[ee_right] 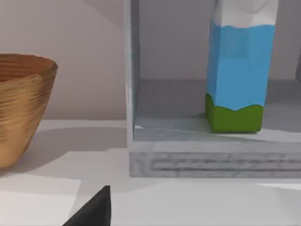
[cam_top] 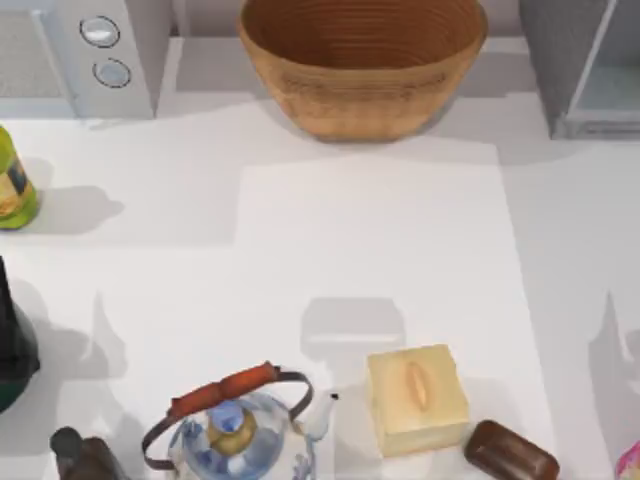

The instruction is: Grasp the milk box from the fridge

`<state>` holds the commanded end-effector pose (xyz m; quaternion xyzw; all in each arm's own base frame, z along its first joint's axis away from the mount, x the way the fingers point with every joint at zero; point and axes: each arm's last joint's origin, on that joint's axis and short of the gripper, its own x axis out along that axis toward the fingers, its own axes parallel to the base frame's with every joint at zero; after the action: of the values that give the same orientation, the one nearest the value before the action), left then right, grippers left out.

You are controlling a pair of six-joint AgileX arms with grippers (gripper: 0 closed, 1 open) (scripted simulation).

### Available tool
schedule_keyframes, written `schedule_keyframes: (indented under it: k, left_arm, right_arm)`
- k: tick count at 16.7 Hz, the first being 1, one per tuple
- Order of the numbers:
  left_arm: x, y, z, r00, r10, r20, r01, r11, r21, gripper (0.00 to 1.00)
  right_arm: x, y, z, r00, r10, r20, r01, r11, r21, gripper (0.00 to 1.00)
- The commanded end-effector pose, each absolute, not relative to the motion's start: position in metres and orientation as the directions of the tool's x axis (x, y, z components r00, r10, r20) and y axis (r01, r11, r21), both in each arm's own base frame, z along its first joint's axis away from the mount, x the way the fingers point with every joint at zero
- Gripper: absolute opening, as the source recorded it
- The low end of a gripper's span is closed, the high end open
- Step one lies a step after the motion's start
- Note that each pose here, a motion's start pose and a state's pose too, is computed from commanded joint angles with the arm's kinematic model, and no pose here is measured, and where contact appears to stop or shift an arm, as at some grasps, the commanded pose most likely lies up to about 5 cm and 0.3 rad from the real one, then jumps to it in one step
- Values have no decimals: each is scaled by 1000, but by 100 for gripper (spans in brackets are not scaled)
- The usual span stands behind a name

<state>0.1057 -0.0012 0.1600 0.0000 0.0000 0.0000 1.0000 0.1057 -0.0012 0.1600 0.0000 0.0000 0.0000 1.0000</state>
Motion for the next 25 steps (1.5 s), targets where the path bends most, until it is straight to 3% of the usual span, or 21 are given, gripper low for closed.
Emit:
schedule_keyframes:
  k: [7,13,19,25]
  left_arm:
    - [106,-1,160,1000,0,0,0,1000,0,100]
    - [106,-1,160,1000,0,0,0,1000,0,100]
    - [106,-1,160,1000,0,0,0,1000,0,100]
    - [106,-1,160,1000,0,0,0,1000,0,100]
  right_arm:
    - [114,-6,172,1000,2,31,-2,1000,-5,100]
    - [149,-25,182,999,2,42,-2,1000,-15,100]
    - [187,-60,149,999,1,-40,0,1000,14,100]
    - [202,-91,120,1000,0,-22,0,1000,12,100]
